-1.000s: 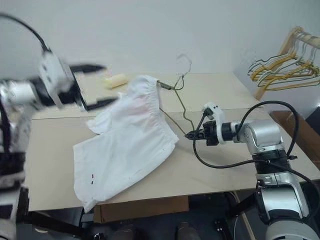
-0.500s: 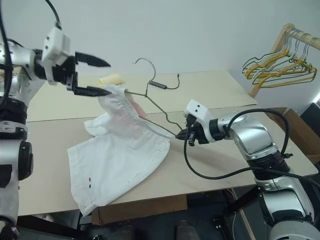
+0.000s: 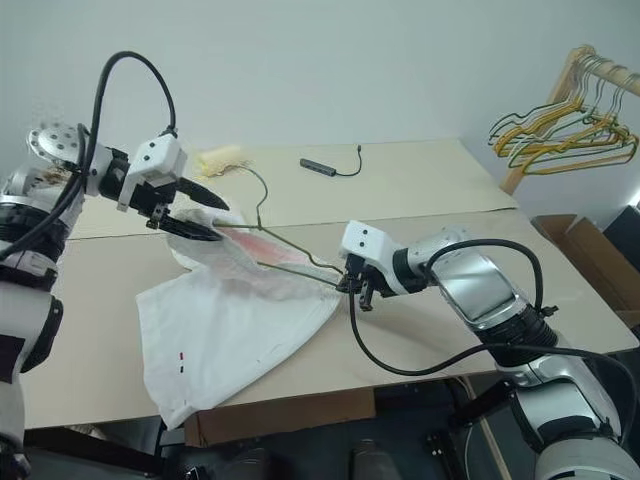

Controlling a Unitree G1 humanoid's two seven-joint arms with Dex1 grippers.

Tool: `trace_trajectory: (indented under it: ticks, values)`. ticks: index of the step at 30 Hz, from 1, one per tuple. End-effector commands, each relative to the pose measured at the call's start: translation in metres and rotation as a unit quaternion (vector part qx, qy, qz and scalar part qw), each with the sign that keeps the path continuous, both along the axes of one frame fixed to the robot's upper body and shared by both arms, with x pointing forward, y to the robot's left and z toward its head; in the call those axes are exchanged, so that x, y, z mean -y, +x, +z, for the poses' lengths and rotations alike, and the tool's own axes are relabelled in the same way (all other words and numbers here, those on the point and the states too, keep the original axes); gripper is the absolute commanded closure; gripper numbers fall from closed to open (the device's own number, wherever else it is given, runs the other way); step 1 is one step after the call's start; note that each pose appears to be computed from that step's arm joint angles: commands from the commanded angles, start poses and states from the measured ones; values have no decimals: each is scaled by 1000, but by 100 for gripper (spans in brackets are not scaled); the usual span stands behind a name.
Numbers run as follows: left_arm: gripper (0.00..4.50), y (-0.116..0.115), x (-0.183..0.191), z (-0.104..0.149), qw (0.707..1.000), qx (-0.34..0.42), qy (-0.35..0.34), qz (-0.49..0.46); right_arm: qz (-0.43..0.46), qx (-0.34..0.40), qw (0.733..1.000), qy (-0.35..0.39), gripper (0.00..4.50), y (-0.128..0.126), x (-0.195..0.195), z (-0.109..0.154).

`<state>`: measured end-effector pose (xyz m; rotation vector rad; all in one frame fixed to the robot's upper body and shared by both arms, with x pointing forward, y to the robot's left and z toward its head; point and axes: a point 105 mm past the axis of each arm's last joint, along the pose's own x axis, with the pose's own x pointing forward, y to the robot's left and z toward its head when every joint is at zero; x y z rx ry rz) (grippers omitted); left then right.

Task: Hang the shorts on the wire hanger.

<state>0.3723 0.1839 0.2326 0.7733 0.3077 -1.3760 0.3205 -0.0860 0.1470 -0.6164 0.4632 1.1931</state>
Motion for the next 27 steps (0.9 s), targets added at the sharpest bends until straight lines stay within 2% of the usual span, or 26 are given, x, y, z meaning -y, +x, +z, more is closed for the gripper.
trace_trajectory:
  ticks: [1,3,11,17,21,27]
  values:
    - [161,-1,-4,2,1000,1,8,0,24,33,999,11,450,-2,-7,18]
    - [198,-3,-5,-2,1000,-8,14,-1,23,35,999,13,450,-2,-8,20]
    - [439,-2,-7,-9,1000,-16,23,0,11,44,999,13,450,2,-5,22]
    - [445,0,-4,-6,1000,0,10,-6,0,49,998,25,450,4,-3,21]
    - [445,2,-5,-5,1000,17,10,-10,-3,95,994,53,450,8,-4,26]
    - [445,3,-11,-2,999,34,11,-1,-42,118,991,50,263,16,17,23]
